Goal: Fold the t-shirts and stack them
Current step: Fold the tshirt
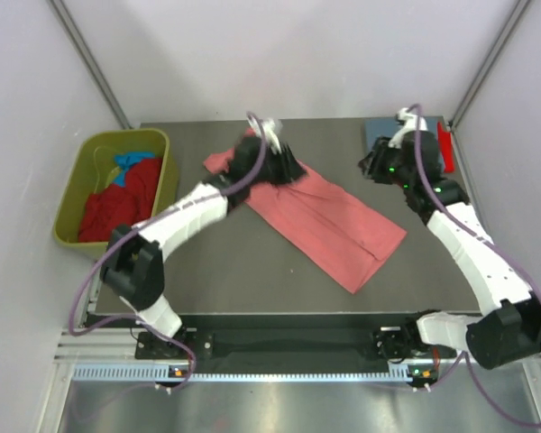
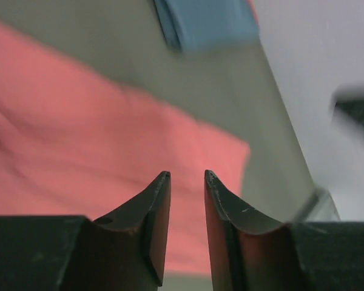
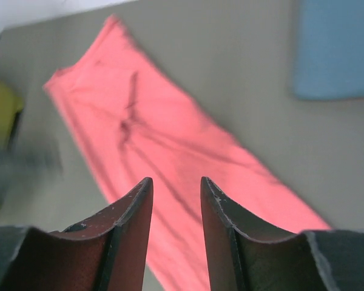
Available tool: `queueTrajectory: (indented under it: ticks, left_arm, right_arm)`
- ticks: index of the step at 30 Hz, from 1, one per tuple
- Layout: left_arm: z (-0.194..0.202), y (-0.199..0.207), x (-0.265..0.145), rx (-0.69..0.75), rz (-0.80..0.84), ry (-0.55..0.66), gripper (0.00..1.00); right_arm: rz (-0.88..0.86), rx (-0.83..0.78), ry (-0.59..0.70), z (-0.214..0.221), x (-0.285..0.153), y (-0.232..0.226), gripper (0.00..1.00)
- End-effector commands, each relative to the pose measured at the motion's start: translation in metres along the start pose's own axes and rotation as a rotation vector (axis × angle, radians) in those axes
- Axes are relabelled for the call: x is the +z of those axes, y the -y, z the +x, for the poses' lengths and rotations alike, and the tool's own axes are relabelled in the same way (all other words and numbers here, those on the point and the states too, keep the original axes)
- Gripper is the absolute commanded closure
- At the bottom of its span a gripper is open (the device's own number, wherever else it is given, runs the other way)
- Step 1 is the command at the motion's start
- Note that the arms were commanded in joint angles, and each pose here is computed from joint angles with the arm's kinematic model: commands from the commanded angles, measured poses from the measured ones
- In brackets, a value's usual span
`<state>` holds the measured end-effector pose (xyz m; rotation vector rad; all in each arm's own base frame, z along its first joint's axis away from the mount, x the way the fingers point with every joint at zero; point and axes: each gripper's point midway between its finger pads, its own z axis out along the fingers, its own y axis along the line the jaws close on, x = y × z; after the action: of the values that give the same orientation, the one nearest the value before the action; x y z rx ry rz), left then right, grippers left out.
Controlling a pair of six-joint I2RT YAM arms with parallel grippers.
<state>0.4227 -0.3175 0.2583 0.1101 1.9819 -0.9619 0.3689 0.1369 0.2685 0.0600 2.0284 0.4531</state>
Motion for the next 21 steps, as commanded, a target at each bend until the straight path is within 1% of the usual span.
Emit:
queueTrajectory:
  ticks: [1,2,3,4,5,6,7,8,10,11,14,18,21]
  left_arm:
    - [0.097,0.013,-0.029,-0.207,-0.112,-0.104,0.65]
    - [0.118,0.011,-0.043,-0.249,-0.137,-0.105,0.64]
    - [0.127,0.012,-0.048,-0.289,-0.162,-0.080,0.62]
    - [0.139,0.032,-0.052,-0.354,-0.122,-0.078,0.61]
    - [0.145,0.031,-0.058,-0.387,-0.130,-0.052,0.62]
    - [0.158,0.042,-0.062,-0.448,-0.127,-0.066,0.62]
    - [0.165,0.047,-0.064,-0.476,-0.125,-0.071,0.62]
    - [0.172,0.047,-0.061,-0.496,-0.119,-0.048,0.61]
    - [0.194,0.054,-0.058,-0.551,-0.105,-0.081,0.61]
    - [0.214,0.046,-0.054,-0.562,-0.128,-0.121,0.61]
    - [0.243,0.046,-0.047,-0.585,-0.156,-0.169,0.59]
    - [0.267,0.051,-0.043,-0.586,-0.173,-0.196,0.57]
    - [0.280,0.053,-0.039,-0.583,-0.169,-0.229,0.57]
  right_arm:
    - [0.096,0.073,0.002,-0.004,-0.027,0.039,0.62]
    - [0.106,0.081,0.005,-0.005,-0.030,0.046,0.62]
    - [0.116,0.096,0.010,-0.008,-0.034,0.054,0.62]
    - [0.115,0.103,0.017,-0.010,-0.038,0.055,0.62]
    - [0.116,0.109,0.020,-0.009,-0.040,0.058,0.62]
    - [0.113,0.119,0.024,-0.010,-0.042,0.059,0.62]
    - [0.107,0.127,0.028,-0.011,-0.044,0.058,0.62]
    - [0.105,0.130,0.028,-0.010,-0.044,0.059,0.62]
    - [0.082,0.138,0.027,-0.009,-0.043,0.056,0.62]
    - [0.078,0.142,0.023,-0.007,-0.042,0.056,0.62]
    - [0.063,0.146,0.021,-0.007,-0.040,0.056,0.62]
    - [0.058,0.145,0.024,-0.007,-0.041,0.057,0.62]
    - [0.061,0.143,0.023,-0.005,-0.040,0.060,0.62]
